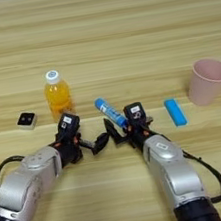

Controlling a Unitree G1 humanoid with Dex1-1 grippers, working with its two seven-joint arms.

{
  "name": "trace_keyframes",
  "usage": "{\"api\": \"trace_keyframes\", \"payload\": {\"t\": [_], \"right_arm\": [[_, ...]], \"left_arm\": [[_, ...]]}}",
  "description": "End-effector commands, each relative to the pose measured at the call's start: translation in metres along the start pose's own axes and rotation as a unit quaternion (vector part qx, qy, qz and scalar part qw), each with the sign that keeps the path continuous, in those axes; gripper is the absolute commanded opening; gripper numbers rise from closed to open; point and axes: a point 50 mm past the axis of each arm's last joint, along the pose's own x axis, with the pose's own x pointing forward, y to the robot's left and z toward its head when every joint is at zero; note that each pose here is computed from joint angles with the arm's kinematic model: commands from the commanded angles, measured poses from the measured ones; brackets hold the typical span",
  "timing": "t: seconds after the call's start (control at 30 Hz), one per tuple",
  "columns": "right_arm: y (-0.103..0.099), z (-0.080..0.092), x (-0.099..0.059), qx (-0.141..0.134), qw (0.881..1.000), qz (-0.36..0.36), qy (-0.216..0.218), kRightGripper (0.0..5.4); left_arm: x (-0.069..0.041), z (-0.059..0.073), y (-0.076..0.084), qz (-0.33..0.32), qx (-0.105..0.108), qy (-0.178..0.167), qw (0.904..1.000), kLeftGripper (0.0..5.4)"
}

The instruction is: Move the objects on the table

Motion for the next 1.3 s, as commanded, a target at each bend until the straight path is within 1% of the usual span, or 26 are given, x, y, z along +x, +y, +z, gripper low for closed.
{"api": "trace_keyframes", "payload": {"t": [0.03,0.2,0.27,0.3,0.4,0.5,0.6,0.7,0.77,0.87,1.0,1.07,1.1,1.13,1.23,1.3], "right_arm": [[0.017,0.001,-0.001,0.057,0.997,0.048,0.001,3.54],[0.02,0.003,-0.002,0.104,0.993,0.062,0.004,2.99],[0.02,0.004,-0.002,0.109,0.992,0.063,0.003,2.77],[0.02,0.004,-0.002,0.114,0.991,0.064,0.004,2.55],[0.022,0.005,-0.002,0.127,0.989,0.073,0.004,2.22],[0.023,0.005,-0.003,0.128,0.989,0.076,0.005,1.92],[0.025,0.004,-0.002,0.125,0.989,0.08,0.008,1.56],[0.026,0.002,-0.002,0.123,0.989,0.082,0.013,1.24],[0.025,0.0,-0.002,0.123,0.989,0.082,0.016,1.02],[0.025,-0.001,-0.001,0.123,0.989,0.081,0.019,0.71],[0.023,-0.002,0.0,0.123,0.989,0.08,0.021,0.3],[0.023,-0.003,0.0,0.123,0.989,0.08,0.022,0.19],[0.023,-0.003,0.0,0.123,0.989,0.079,0.023,0.04],[0.022,-0.003,0.0,0.124,0.989,0.078,0.023,0.04],[0.022,-0.004,0.0,0.124,0.989,0.076,0.027,0.04],[0.024,-0.006,-0.001,0.127,0.988,0.08,0.034,0.04]], "left_arm": [[-0.003,-0.039,0.015,0.046,-0.024,0.088,0.9948,5.4],[-0.003,-0.04,0.015,0.048,-0.024,0.087,0.9948,5.4],[-0.003,-0.04,0.015,0.048,-0.023,0.087,0.9948,5.4],[-0.003,-0.04,0.015,0.049,-0.024,0.087,0.9948,5.4],[-0.003,-0.04,0.016,0.05,-0.024,0.087,0.9946,5.4],[-0.003,-0.04,0.016,0.052,-0.023,0.084,0.9949,5.4],[-0.006,-0.033,0.017,0.056,-0.015,0.064,0.9963,5.4],[-0.013,-0.021,0.014,0.05,-0.005,0.031,0.9983,5.4],[-0.019,-0.009,0.01,0.04,0.0,-0.002,0.9992,5.4],[-0.03,0.006,0.007,0.032,0.032,-0.041,0.9981,5.4],[-0.05,0.019,0.006,0.018,0.058,-0.072,0.9955,5.4],[-0.058,0.025,0.007,0.015,0.064,-0.086,0.9941,5.4],[-0.06,0.027,0.007,0.016,0.065,-0.092,0.9935,5.4],[-0.063,0.031,0.007,0.016,0.064,-0.1,0.9928,5.4],[-0.065,0.036,0.009,0.02,0.06,-0.112,0.9917,5.4],[-0.064,0.036,0.011,0.023,0.056,-0.11,0.9921,5.4]]}}
